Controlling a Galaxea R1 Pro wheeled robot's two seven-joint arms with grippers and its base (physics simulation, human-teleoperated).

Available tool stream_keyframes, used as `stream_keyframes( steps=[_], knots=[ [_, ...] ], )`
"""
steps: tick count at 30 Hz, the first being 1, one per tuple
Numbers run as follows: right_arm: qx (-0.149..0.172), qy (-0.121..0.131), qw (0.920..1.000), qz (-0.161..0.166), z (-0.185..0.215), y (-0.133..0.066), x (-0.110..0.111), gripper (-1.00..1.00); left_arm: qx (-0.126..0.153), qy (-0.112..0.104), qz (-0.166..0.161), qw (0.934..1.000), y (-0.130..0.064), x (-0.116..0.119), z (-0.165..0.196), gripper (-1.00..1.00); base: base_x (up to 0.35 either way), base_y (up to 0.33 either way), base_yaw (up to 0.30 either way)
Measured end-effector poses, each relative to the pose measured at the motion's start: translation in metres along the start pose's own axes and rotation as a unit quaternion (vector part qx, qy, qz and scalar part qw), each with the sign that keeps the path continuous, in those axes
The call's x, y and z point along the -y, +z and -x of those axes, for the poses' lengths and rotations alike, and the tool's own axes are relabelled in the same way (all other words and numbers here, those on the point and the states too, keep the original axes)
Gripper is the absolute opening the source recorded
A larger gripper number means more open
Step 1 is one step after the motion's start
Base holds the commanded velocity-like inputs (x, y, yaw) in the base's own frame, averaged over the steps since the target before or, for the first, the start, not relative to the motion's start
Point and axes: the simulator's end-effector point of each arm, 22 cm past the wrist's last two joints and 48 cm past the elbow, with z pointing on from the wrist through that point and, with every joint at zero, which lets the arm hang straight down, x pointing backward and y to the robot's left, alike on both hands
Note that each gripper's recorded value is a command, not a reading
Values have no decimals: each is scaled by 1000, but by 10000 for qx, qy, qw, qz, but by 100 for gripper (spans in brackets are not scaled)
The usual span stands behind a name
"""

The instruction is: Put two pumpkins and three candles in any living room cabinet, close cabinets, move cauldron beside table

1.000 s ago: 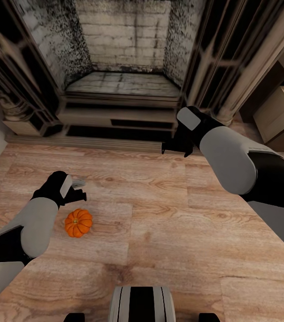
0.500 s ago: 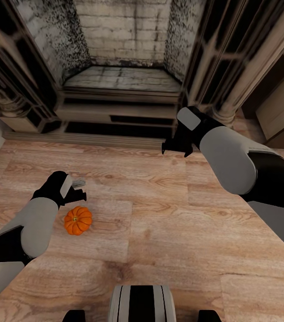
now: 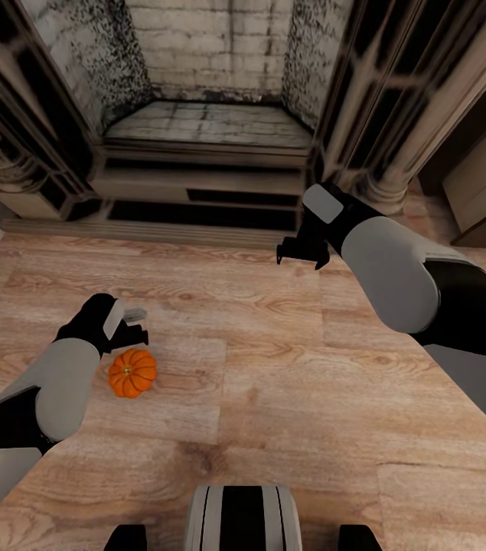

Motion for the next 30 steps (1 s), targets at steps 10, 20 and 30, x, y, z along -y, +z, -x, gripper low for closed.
stream_keyframes(
  steps=[10,20,30],
  knots=[
    [-101,5,9999,-11,-5,15,1,100,-161,38,9,9999,14,2,-11,100,0,0,0],
    [-146,5,9999,-18,-8,20,1,100,-314,79,4,9995,22,4,-22,100,0,0,0],
    [-224,6,9997,-34,-16,28,3,100,-350,69,33,9994,24,-1,-24,100,0,0,0]
  ],
)
